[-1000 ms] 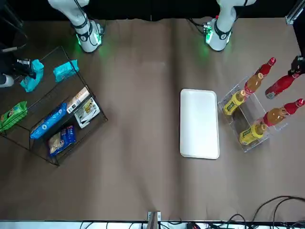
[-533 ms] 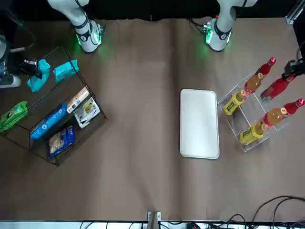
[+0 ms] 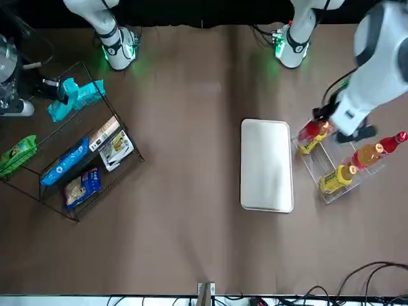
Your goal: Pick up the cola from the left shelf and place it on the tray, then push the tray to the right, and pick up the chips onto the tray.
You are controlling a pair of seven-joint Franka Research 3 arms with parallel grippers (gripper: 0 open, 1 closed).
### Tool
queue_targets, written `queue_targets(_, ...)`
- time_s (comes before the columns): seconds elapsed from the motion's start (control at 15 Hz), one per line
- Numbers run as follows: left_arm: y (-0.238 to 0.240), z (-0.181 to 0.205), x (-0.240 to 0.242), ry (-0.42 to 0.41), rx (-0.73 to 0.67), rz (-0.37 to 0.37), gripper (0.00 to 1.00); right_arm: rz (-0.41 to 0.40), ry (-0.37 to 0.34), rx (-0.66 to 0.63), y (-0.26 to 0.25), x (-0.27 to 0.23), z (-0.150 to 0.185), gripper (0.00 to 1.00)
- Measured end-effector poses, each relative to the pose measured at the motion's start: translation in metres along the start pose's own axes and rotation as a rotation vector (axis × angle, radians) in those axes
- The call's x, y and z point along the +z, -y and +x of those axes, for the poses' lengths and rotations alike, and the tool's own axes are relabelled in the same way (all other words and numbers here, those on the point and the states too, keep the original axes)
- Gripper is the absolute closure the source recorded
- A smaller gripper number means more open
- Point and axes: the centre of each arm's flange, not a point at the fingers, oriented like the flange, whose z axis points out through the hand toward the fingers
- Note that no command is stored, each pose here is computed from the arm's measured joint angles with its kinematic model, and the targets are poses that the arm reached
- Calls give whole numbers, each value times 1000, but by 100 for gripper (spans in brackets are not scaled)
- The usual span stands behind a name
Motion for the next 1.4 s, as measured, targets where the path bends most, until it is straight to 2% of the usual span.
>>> queue_targets(0.13, -27, 14, 26, 13, 20, -16, 68, 11, -2, 9, 13, 0, -1, 85)
queue_targets(0.2, -45, 30, 56, 29, 27, -18, 68, 14, -7, 20, 29, 1, -3, 85)
queue_targets(0.47, -76, 57, 119, 58, -6, -14, 68, 49, -33, 22, 67, 5, -4, 85)
queue_targets(0.67, -99, 70, 153, 51, -22, -54, 68, 55, -43, 43, 97, 18, 2, 85)
queue_targets(0.93, -121, 73, 174, 47, -27, -50, 66, 39, -22, 20, 129, 47, 15, 85)
queue_targets(1.2, -119, 77, 165, 31, -51, -59, 33, 25, -5, 6, 145, 71, 26, 85)
queue_targets(1.4, -93, 83, 131, -6, -82, -77, 6, 19, 2, -3, 154, 83, 31, 85)
